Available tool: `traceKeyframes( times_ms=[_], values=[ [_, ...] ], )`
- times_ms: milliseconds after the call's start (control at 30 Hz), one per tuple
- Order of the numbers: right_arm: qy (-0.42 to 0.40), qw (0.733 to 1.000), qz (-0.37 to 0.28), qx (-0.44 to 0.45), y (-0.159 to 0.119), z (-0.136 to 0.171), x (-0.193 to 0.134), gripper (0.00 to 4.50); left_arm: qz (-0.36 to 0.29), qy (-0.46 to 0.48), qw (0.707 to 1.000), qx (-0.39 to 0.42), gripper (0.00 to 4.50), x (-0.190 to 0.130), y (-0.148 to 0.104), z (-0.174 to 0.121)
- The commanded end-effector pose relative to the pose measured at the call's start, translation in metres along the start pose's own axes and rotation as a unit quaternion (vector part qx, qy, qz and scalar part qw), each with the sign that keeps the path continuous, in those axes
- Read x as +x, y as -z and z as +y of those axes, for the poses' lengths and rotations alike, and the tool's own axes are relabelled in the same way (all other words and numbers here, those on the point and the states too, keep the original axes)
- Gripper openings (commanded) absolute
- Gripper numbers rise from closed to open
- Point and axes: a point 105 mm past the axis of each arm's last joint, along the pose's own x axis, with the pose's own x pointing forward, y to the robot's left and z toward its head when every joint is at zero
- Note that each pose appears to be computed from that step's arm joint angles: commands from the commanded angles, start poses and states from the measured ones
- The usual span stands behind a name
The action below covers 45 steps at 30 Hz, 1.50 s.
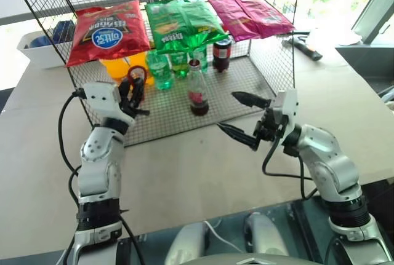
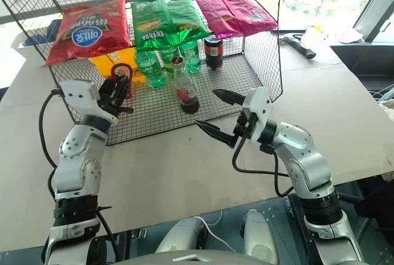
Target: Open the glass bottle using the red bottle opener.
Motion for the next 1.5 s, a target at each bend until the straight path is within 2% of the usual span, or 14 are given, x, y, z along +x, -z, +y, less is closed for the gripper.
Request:
traceKeyframes(
  times_ms=[33, 200, 500, 867, 1033, 1267, 1333, 1500],
  values=[
    [-0.007, 0.999, -0.024, -0.022, -0.013, 0.004, 0.002, 4.5, -0.024, -0.001, 1.0, 0.004, 0.15, -0.002, -0.011, 0.002],
    [-0.008, 0.999, -0.024, -0.022, -0.013, 0.004, 0.002, 4.5, -0.047, 0.004, 0.999, -0.027, 0.15, -0.005, -0.02, -0.002],
    [-0.006, 1.0, -0.024, -0.018, -0.011, 0.003, 0.001, 4.5, -0.106, 0.06, 0.982, -0.144, 0.15, -0.025, -0.048, -0.027],
    [0.0, 1.0, -0.003, -0.013, -0.002, 0.0, 0.001, 4.5, -0.07, 0.089, 0.97, -0.215, 0.15, -0.047, -0.039, -0.039],
    [0.041, 0.996, 0.076, 0.034, 0.021, -0.007, 0.004, 4.5, -0.051, 0.169, 0.932, -0.317, 0.15, -0.049, -0.041, -0.07],
    [-0.058, 0.975, 0.168, 0.135, 0.029, 0.017, 0.011, 4.5, 0.006, 0.29, 0.86, -0.419, 0.15, -0.058, -0.035, -0.119],
    [-0.083, 0.965, 0.169, 0.184, 0.023, 0.023, 0.013, 4.5, 0.015, 0.307, 0.847, -0.435, 0.15, -0.062, -0.035, -0.127],
    [-0.113, 0.943, 0.15, 0.273, 0.007, 0.033, 0.018, 4.5, 0.018, 0.327, 0.833, -0.446, 0.15, -0.065, -0.034, -0.138]
  ],
)
